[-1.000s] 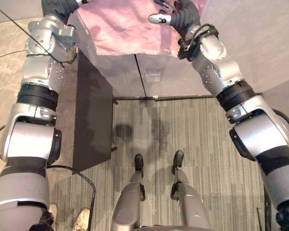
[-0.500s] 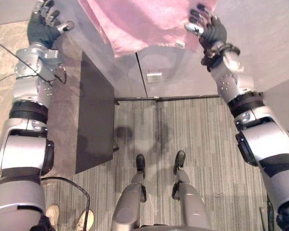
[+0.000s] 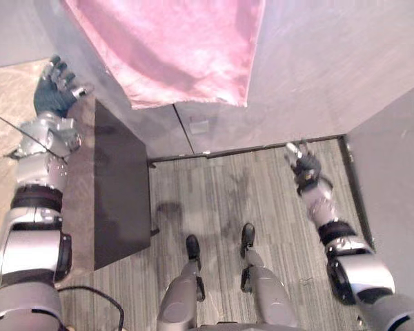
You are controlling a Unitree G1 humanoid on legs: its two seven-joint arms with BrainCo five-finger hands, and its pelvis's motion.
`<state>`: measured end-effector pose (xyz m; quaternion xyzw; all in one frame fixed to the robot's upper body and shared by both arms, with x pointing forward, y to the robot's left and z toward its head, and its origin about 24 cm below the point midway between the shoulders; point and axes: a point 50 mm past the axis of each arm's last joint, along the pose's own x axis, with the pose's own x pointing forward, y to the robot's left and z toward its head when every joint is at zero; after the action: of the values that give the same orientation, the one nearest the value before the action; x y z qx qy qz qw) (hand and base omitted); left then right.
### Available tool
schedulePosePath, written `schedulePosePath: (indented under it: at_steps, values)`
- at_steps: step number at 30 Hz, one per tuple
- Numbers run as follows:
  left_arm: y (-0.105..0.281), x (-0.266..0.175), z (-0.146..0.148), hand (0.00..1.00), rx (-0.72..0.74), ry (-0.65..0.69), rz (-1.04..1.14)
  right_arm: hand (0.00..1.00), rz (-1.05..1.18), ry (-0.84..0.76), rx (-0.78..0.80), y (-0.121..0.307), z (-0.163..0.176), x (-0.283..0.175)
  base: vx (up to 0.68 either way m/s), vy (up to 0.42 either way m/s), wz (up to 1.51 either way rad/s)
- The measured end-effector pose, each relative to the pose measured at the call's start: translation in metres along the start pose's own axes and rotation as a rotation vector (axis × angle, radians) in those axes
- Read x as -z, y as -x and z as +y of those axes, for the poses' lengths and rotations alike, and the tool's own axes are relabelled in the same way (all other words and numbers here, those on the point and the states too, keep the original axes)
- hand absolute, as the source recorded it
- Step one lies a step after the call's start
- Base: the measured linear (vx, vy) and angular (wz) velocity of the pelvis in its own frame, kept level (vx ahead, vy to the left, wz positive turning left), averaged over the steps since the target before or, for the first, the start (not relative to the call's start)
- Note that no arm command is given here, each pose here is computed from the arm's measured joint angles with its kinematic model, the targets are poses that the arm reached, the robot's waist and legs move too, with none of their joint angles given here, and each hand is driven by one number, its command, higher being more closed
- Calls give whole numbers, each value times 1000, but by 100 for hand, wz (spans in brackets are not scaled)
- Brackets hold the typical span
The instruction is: Organize washtable
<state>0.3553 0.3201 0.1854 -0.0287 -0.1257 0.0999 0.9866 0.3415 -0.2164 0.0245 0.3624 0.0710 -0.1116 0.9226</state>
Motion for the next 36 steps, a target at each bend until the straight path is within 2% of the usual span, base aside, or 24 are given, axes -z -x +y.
schedulePosePath:
  at_steps: [6, 12, 14, 15, 17, 18, 21, 24, 26, 30, 34, 36]
  values:
    - [60, 109, -23, 0, 13, 96, 299, 0, -24, -110, 176, 36, -62, 19, 56, 5, -7]
    - [128, 173, -39, 0, -13, 171, 515, 0, -63, -147, 387, 77, -123, 23, 58, 34, -4]
    - [161, 196, -45, 0, -41, 214, 609, 0, -59, -156, 492, 98, -148, 29, 64, 38, -6]
    - [187, 211, -47, 0, -49, 205, 686, 0, -30, -162, 580, 116, -167, 38, 57, 25, -6]
    - [214, 225, -48, 0, -63, 197, 771, 0, 5, -174, 679, 139, -187, 51, 55, 19, -1]
    - [243, 238, -49, 0, -88, 200, 863, 0, 53, -188, 780, 164, -202, 66, 54, 15, 1]
    - [299, 256, -50, 0, -131, 192, 1038, 0, 167, -196, 948, 212, -223, 94, 17, 5, 0]
    - [357, 267, -49, 0, -153, 159, 1228, 0, 304, -147, 1053, 256, -232, 117, 0, 0, 0]
    - [380, 268, -45, 0, -204, 165, 1288, 0, 376, -120, 1081, 272, -232, 128, -22, 16, 1]
    - [395, 266, -22, 0, -366, 143, 1315, 0, 490, -10, 1044, 274, -224, 141, -94, 29, -31]
    - [423, 263, -20, 0, -447, 133, 1387, 0, 593, 50, 969, 270, -209, 160, -86, -5, -6]
    - [427, 260, -8, 0, -465, 100, 1392, 0, 650, 96, 935, 274, -204, 168, -33, -111, 71]
